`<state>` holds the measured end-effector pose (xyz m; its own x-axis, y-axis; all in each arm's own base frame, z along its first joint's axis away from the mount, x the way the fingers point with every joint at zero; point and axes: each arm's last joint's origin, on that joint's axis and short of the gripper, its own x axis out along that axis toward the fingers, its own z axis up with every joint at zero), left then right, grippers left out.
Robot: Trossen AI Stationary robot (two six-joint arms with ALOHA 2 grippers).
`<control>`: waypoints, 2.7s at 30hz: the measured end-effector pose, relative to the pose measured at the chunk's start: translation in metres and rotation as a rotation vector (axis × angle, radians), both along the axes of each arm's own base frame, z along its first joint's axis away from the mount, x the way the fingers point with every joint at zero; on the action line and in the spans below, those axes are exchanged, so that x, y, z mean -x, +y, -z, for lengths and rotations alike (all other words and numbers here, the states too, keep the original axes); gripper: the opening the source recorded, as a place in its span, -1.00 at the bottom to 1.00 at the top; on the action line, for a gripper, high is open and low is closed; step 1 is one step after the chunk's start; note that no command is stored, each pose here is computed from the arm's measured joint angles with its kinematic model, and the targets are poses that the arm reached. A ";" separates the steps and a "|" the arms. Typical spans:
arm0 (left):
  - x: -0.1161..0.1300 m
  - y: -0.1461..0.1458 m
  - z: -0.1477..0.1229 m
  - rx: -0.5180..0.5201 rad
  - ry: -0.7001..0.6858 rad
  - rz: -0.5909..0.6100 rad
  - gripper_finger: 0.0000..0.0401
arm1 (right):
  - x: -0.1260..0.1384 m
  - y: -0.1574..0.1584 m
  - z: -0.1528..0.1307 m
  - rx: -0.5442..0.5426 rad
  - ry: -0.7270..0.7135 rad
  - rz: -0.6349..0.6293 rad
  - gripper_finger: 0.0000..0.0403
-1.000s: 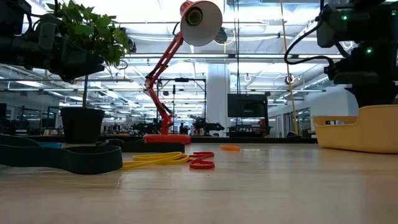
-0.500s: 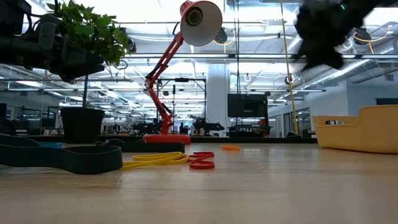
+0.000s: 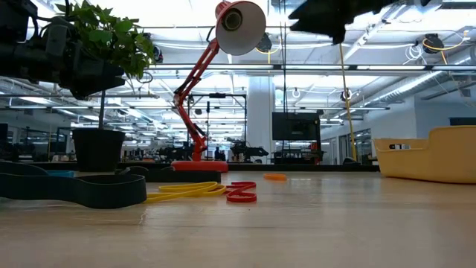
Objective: Pick and place rubber bands into bin
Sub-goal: Put the orange rubber band into the yellow bin
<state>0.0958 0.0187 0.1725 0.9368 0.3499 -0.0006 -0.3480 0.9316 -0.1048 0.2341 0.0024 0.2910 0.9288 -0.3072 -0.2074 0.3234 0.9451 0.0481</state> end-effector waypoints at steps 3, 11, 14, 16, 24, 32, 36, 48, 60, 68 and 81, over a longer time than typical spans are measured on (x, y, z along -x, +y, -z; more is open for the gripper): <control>0.000 0.000 0.000 0.003 -0.001 0.000 0.13 | -0.013 0.000 0.012 0.020 0.063 0.002 -0.31; 0.000 0.000 0.000 0.003 -0.001 -0.001 0.14 | -0.046 -0.013 0.069 -0.038 0.279 0.072 -0.33; 0.000 0.000 0.000 -0.001 0.000 -0.003 0.14 | -0.055 -0.018 0.091 -0.073 0.350 0.105 -0.34; 0.000 0.000 0.000 -0.022 0.008 -0.004 0.13 | -0.059 -0.021 0.105 -0.097 0.388 0.126 -0.33; 0.000 0.000 0.000 -0.091 0.035 -0.004 0.14 | -0.069 -0.025 0.148 -0.195 0.499 0.200 -0.34; 0.000 0.000 0.000 -0.096 0.037 -0.004 0.14 | -0.073 -0.025 0.180 -0.241 0.574 0.233 -0.33; 0.000 0.000 0.000 -0.096 0.036 -0.004 0.13 | -0.074 -0.028 0.187 -0.312 0.578 0.222 -0.33; 0.000 0.000 0.000 -0.094 0.036 -0.004 0.14 | -0.073 -0.034 0.193 -0.374 0.596 0.228 -0.79; 0.000 0.000 0.000 -0.094 0.036 -0.004 0.14 | -0.073 -0.033 0.180 -0.366 0.562 0.180 -0.99; 0.000 0.000 0.000 -0.094 0.036 -0.004 0.14 | -0.060 -0.032 0.102 -0.334 0.298 0.121 -1.00; 0.000 0.000 0.000 -0.097 0.036 -0.004 0.14 | 0.013 -0.027 -0.005 -0.072 -0.033 0.310 -1.00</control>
